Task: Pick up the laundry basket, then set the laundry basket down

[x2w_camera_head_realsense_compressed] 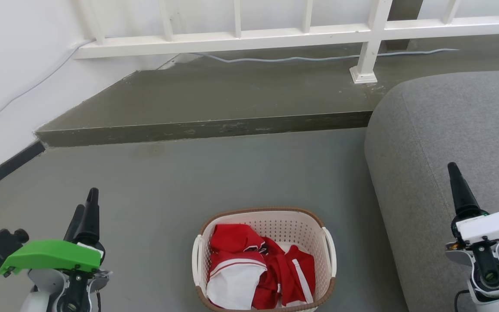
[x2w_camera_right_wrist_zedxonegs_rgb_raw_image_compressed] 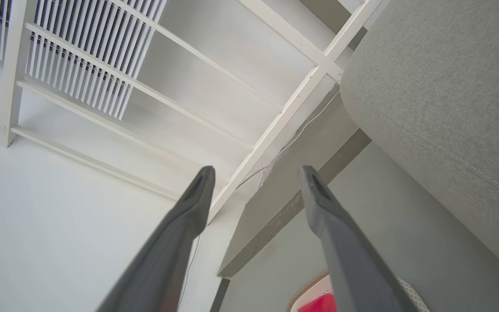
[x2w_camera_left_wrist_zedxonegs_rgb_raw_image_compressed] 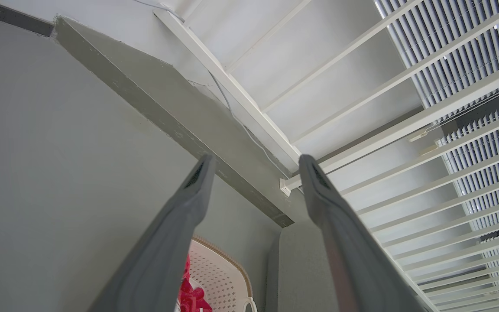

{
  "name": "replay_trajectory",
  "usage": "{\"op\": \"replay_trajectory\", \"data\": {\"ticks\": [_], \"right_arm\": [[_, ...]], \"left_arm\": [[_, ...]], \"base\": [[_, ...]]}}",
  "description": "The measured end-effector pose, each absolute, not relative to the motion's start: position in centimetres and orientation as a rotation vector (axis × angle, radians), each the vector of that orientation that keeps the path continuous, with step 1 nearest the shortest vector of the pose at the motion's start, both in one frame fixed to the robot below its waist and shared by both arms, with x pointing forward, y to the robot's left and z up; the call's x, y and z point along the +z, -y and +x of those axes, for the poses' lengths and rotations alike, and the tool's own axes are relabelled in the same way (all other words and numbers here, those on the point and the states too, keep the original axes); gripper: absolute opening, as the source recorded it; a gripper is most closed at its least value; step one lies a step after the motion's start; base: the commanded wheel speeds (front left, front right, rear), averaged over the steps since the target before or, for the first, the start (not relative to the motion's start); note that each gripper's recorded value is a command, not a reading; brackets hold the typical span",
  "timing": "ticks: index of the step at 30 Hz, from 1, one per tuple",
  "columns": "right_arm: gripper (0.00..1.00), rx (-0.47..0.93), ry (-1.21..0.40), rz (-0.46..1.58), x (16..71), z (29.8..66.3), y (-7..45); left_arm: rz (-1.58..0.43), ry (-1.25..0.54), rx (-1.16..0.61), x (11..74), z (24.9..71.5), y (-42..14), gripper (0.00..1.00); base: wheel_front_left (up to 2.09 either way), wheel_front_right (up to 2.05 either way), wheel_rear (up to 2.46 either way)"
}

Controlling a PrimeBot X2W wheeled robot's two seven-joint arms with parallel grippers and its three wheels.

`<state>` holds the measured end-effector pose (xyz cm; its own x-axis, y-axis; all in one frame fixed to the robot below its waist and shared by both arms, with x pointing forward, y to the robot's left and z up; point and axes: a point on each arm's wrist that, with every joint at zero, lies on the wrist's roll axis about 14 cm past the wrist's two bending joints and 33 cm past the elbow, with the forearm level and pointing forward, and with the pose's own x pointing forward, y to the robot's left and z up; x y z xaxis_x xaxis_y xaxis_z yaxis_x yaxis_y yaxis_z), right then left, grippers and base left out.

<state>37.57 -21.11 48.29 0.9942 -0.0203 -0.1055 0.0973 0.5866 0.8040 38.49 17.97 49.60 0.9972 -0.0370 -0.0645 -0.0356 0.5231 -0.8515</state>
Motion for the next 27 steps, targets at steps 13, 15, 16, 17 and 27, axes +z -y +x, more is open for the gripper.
{"op": "replay_trajectory", "data": {"ticks": [13,15,16,17,27], "right_arm": [[1.00,-0.028,-0.118,0.641,48.2,37.7,20.0],[1.00,-0.026,-0.122,0.608,48.0,37.6,19.8],[1.00,-0.026,-0.127,0.594,47.8,37.6,19.8],[1.00,-0.025,-0.126,0.578,47.8,37.6,19.7],[1.00,-0.018,-0.141,0.440,46.8,37.2,19.2]], "left_arm": [[-0.746,-0.128,-0.025,48.6,38.4,-16.4,1.00],[-0.711,-0.130,-0.025,48.4,38.4,-16.3,1.00],[-0.702,-0.132,-0.026,48.4,38.4,-16.3,1.00],[-0.686,-0.130,-0.024,48.3,38.4,-16.2,1.00],[-0.530,-0.115,-0.040,48.4,38.7,-15.7,1.00]], "base": [[0.00,0.00,0.00],[0.00,0.00,0.00],[0.00,0.00,0.00],[0.00,0.00,0.00],[0.00,0.00,0.00]]}}
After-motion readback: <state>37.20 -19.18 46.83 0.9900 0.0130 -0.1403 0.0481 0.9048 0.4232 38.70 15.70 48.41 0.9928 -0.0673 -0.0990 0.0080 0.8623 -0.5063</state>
